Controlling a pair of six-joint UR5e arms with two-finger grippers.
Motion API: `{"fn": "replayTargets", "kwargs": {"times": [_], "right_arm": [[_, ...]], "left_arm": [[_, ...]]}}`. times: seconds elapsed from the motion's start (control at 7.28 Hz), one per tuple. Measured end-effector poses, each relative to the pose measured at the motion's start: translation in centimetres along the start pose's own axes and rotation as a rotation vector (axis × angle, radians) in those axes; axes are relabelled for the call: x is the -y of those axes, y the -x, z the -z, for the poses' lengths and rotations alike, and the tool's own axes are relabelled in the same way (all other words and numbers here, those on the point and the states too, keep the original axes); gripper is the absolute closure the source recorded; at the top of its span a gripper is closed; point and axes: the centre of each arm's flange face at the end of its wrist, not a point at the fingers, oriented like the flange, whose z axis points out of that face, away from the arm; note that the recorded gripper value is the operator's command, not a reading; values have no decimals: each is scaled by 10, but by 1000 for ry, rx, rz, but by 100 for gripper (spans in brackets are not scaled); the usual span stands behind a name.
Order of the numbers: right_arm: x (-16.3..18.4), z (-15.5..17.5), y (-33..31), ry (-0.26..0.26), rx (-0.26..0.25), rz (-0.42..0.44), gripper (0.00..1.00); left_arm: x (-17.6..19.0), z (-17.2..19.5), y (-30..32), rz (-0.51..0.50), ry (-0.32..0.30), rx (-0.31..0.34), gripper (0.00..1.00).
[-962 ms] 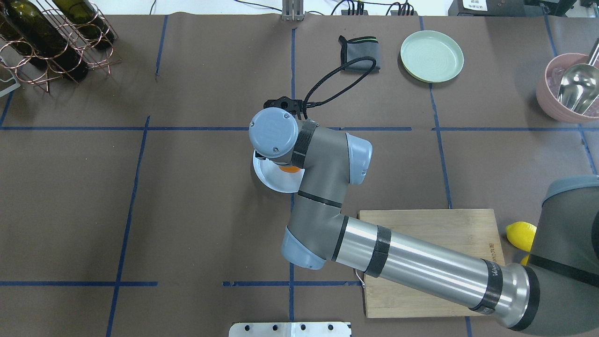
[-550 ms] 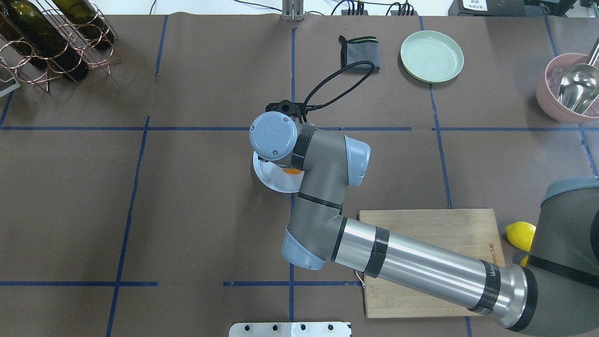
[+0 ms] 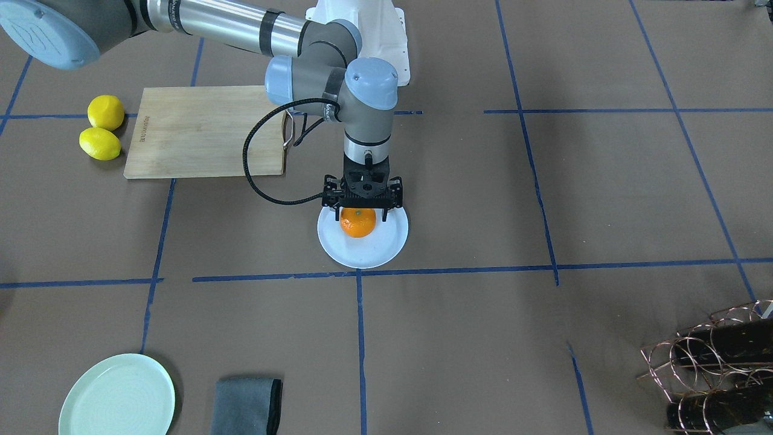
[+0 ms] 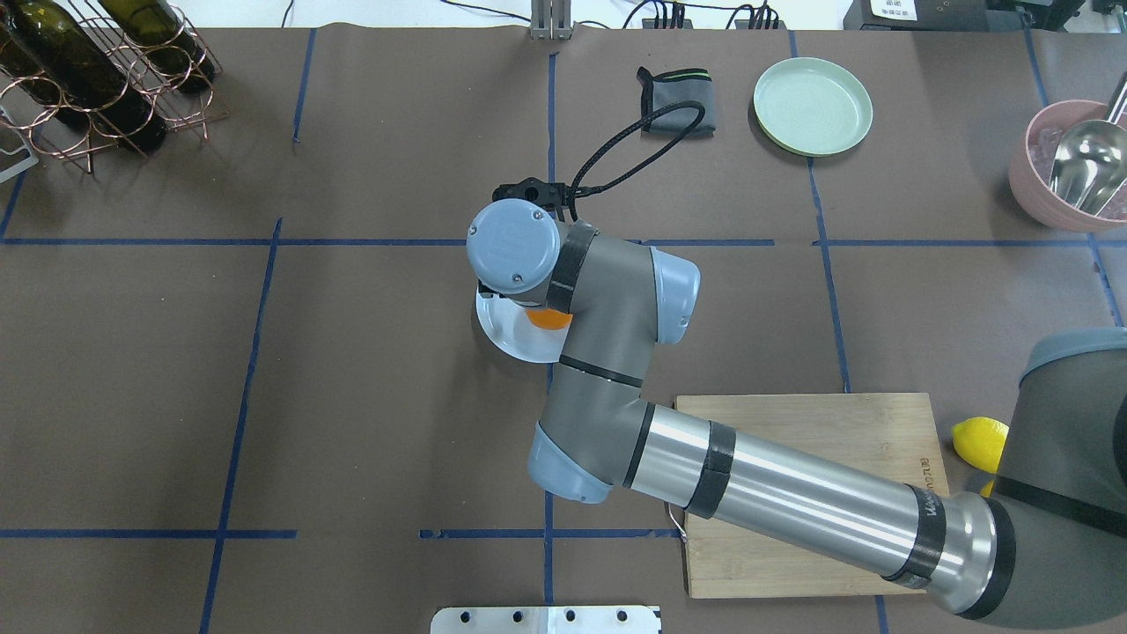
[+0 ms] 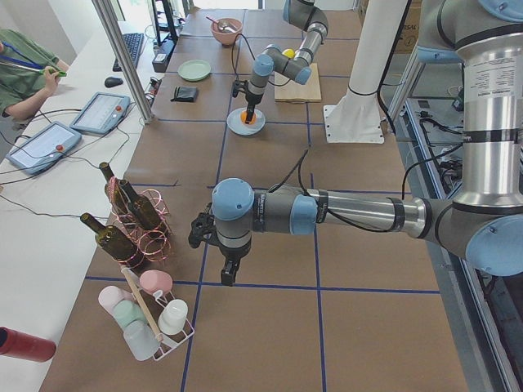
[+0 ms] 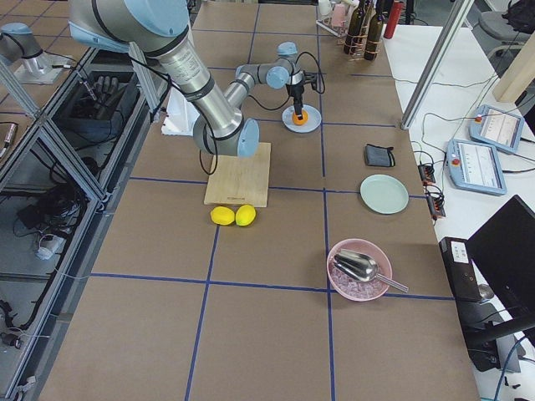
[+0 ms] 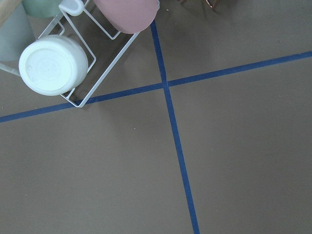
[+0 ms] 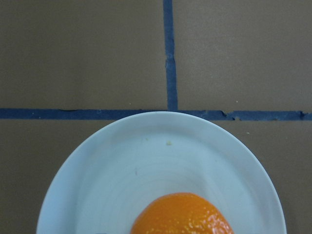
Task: Pick orange to plate
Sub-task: 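Lower the orange onto the plate and open the right gripper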
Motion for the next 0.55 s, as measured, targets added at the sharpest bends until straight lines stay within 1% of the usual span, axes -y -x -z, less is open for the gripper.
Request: {"fn": "replayTargets", "kwargs": {"times": [0.14, 0.27, 0.41, 0.55], "right_arm": [[24, 14, -13, 10, 20, 4, 0], [56, 30, -37, 31, 33, 18, 0], [92, 44, -71, 51, 35, 56, 0], [130, 54, -126, 70, 33, 111, 0]], "left_arm": [[0, 0, 0, -2, 0, 1, 0], [-1, 0, 0, -2, 1, 3, 0], [-2, 0, 1, -1, 2, 4, 0], [-2, 1, 0, -1, 0, 3, 0]]}}
